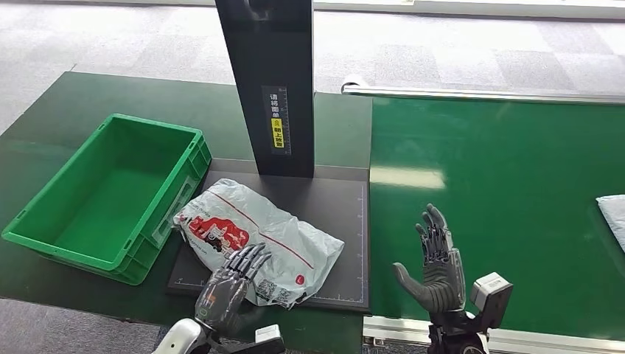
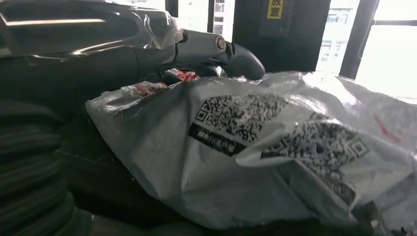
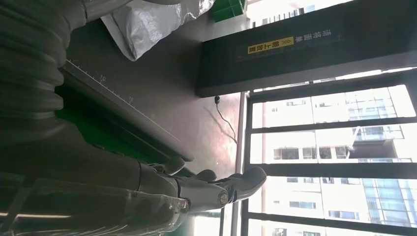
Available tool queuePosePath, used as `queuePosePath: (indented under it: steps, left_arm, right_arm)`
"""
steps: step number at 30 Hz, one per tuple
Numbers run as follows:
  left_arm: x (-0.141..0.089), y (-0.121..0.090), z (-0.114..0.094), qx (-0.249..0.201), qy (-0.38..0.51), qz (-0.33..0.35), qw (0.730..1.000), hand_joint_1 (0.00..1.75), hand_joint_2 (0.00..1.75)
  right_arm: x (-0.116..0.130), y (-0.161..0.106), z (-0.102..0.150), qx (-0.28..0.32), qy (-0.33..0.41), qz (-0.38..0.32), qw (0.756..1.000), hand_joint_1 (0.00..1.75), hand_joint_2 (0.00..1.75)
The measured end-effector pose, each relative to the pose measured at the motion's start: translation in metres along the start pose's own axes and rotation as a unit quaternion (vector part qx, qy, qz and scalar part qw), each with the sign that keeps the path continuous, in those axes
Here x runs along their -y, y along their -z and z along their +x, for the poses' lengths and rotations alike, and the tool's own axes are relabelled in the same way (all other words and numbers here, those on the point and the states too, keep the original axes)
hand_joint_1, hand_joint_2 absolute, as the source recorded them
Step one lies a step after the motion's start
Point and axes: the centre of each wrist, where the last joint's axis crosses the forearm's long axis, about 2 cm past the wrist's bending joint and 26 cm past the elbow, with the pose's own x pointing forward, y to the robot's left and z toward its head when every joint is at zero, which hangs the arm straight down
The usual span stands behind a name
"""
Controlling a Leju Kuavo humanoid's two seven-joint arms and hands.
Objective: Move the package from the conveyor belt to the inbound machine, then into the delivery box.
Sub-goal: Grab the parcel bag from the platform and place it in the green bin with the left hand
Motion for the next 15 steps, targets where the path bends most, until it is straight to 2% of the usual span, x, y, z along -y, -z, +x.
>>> queuePosePath:
  steps: [5,15]
  left_arm:
    - [0.0033,-0.0040,-0.0014,-0.004,0.006,-0.004,1.000,1.75,1.75]
    - [-0.0044,0.0048,-0.0057,-0.005,0.006,0.012,1.000,1.75,1.75]
  right_arm:
    - [-0.0054,0.0003,0.0033,0.007,0.003,0.006,1.000,0.00,1.75]
    - [-0.0081,-0.0002,0.0048,0.010,0.006,0.008,1.000,0.00,1.75]
